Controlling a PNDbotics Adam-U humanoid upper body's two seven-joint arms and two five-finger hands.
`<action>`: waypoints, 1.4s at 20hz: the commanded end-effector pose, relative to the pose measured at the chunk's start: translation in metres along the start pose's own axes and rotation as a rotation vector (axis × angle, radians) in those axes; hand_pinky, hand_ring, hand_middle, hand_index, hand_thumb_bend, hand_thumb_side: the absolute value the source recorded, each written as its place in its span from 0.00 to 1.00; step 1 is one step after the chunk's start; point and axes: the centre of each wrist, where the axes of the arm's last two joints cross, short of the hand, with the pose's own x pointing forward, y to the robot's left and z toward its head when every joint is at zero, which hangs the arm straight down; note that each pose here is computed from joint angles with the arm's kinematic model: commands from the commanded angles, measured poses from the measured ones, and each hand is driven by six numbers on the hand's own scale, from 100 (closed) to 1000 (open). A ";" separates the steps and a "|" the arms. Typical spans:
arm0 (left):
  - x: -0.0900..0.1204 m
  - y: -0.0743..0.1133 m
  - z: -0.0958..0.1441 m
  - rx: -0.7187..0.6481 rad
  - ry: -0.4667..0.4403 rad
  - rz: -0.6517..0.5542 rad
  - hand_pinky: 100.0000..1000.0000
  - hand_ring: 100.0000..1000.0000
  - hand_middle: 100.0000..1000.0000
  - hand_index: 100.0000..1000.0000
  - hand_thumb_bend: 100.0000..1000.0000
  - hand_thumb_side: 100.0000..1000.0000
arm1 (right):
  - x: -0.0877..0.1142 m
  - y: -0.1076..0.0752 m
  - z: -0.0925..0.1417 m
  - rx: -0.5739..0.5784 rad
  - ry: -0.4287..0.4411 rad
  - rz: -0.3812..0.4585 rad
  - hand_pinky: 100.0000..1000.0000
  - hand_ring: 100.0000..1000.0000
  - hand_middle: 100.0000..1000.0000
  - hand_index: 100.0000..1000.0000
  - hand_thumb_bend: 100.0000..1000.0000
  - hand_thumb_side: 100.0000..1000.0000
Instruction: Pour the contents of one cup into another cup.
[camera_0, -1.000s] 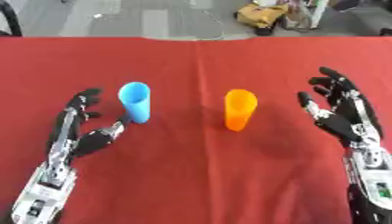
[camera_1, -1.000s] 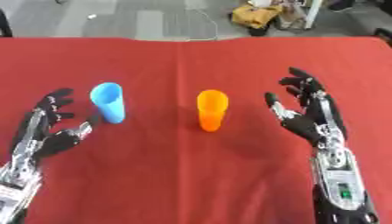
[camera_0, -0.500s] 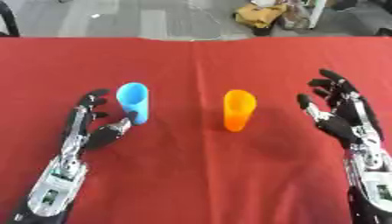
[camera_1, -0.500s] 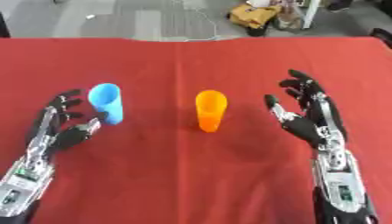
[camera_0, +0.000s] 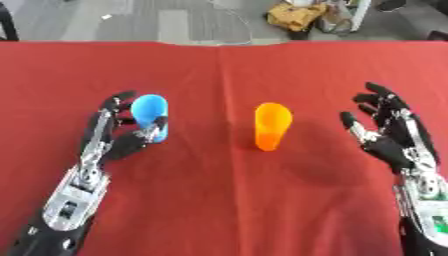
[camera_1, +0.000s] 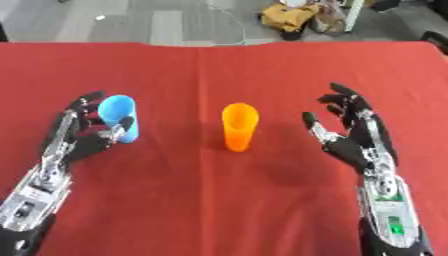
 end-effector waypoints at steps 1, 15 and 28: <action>0.010 0.006 -0.008 -0.011 -0.032 -0.018 0.68 0.82 0.81 0.83 0.50 0.16 | 0.009 -0.002 -0.008 0.009 -0.036 0.010 0.89 0.89 0.62 0.87 0.37 0.14; 0.007 -0.002 -0.012 -0.074 -0.032 -0.031 0.60 0.74 0.73 0.80 0.45 0.13 | 0.009 0.000 -0.009 0.016 -0.040 0.008 0.89 0.89 0.62 0.87 0.36 0.14; 0.002 -0.007 -0.010 -0.125 -0.042 -0.046 0.41 0.56 0.58 0.77 0.17 0.00 | 0.009 0.000 -0.009 0.018 -0.038 0.009 0.89 0.88 0.62 0.87 0.35 0.14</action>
